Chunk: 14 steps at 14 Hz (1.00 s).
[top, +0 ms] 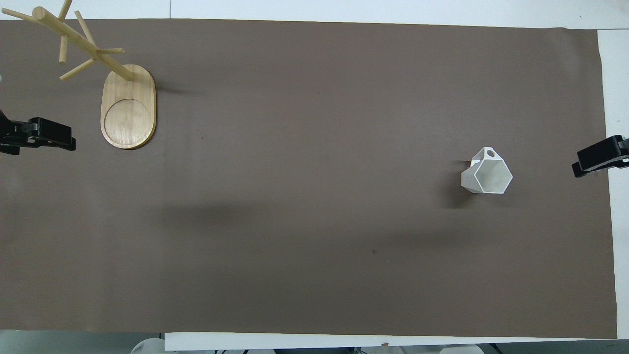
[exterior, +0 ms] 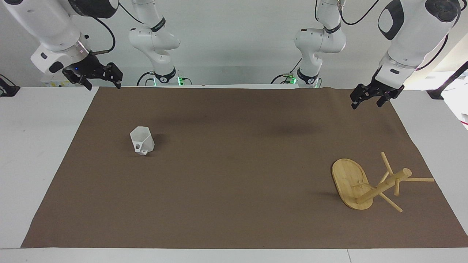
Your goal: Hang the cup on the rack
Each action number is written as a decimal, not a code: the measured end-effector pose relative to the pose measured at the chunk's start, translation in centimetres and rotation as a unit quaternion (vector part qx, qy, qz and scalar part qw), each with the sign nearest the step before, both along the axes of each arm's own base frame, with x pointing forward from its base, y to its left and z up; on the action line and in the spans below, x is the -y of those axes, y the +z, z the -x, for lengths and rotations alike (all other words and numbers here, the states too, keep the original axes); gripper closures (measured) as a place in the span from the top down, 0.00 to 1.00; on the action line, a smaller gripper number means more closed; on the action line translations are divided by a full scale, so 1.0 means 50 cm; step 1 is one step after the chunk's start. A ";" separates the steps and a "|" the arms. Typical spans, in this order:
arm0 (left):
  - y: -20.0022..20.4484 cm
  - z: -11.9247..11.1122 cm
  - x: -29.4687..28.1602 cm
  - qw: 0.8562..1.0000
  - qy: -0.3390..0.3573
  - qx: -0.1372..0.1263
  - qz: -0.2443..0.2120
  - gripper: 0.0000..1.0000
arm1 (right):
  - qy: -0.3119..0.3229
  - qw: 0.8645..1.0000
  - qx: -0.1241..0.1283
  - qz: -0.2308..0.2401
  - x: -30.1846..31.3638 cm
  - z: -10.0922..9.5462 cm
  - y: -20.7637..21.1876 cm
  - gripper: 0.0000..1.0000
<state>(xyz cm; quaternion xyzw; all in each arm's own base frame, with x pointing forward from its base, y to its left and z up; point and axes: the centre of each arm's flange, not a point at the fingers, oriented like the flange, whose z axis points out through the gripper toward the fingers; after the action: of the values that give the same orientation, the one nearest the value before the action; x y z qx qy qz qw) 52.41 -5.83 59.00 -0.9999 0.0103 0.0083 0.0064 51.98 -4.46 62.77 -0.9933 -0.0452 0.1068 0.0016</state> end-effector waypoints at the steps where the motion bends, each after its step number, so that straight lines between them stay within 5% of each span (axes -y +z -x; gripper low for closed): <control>1: 0.000 0.000 0.000 1.000 0.000 0.000 0.000 1.00 | 0.028 1.000 0.003 -0.006 -0.001 -0.001 0.001 1.00; 4: 0.000 0.000 0.000 1.000 0.000 0.000 0.000 1.00 | 0.184 0.980 0.043 -0.057 0.007 -0.021 -0.013 1.00; 7: 0.000 0.000 0.000 1.000 0.000 0.000 0.000 1.00 | 0.313 0.935 0.090 -0.143 0.108 -0.032 -0.081 1.00; 11: 0.000 0.000 0.000 1.000 0.000 0.000 0.000 1.00 | 0.410 0.845 0.180 -0.293 0.341 -0.057 -0.322 1.00; 13: 0.006 -0.010 -0.005 1.000 0.008 0.020 0.002 1.00 | 0.440 0.784 0.235 -0.369 0.420 -0.044 -0.465 1.00; 14: 0.009 -0.019 -0.014 0.999 0.016 0.033 0.005 1.00 | 0.456 0.743 0.274 -0.406 0.442 -0.034 -0.535 1.00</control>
<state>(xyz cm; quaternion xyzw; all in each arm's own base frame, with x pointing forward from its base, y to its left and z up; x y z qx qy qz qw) 53.36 -5.11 59.45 -0.9997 -0.0060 -0.0243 0.0015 53.66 -26.58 36.03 -0.7464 -0.5300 -0.2100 0.3434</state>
